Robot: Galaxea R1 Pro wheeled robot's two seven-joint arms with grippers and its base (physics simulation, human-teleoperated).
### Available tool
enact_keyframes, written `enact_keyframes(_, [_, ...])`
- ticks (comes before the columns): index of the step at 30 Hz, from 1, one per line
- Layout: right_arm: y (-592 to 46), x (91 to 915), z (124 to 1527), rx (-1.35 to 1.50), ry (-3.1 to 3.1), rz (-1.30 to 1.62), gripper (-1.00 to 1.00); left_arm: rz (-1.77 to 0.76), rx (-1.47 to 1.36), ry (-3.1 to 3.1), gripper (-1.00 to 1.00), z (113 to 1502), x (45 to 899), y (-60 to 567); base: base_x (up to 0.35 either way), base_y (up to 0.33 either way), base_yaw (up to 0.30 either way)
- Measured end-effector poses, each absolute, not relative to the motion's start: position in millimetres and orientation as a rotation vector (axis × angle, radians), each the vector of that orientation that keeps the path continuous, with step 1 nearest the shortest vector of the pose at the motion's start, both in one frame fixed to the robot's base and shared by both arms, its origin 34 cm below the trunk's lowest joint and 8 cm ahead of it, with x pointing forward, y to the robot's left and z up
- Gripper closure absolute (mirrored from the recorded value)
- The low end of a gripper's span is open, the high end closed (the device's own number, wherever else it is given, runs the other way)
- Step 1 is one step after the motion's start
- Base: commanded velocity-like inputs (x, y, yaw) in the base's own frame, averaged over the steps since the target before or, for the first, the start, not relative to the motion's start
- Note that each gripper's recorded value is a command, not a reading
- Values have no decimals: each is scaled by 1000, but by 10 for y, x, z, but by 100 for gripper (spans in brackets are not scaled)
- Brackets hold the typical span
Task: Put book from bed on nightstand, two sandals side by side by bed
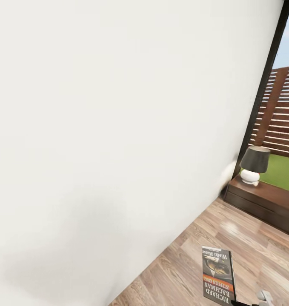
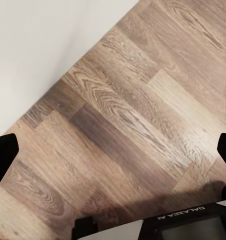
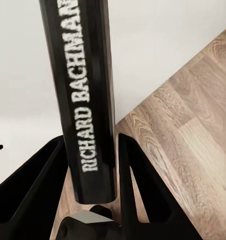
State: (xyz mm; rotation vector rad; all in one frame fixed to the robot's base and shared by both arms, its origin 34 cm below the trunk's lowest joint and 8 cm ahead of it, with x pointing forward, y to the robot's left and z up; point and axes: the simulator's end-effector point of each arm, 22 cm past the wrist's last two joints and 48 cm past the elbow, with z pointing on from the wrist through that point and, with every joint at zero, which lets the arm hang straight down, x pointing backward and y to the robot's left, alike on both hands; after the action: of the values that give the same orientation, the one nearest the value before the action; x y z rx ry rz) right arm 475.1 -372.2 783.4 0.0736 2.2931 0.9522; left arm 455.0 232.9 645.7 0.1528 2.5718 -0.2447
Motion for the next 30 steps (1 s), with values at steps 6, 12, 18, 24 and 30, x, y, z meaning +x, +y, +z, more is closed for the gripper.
enact_keyframes(6, [-3723,4751,7834,73,2293,952,100,-245,153,2572,-100,6457,4550,2329,2,0,-242])
enact_keyframes(12, [-3722,4751,7834,73,2293,952,100,-245,153,2572,-100,6457,4550,2329,0,0,-239])
enact_keyframes(18, [-3722,4751,7834,73,2293,952,100,-245,153,2572,-100,6457,4550,2329,0,0,-236])
enact_keyframes(24, [-3721,4749,7833,74,2294,952,100,-245,153,2572,-100,6457,4550,2329,0,0,-236])
enact_keyframes(30, [-3723,4751,7837,74,2292,952,100,-245,153,2571,-100,6459,4548,2329,98,0,-236])
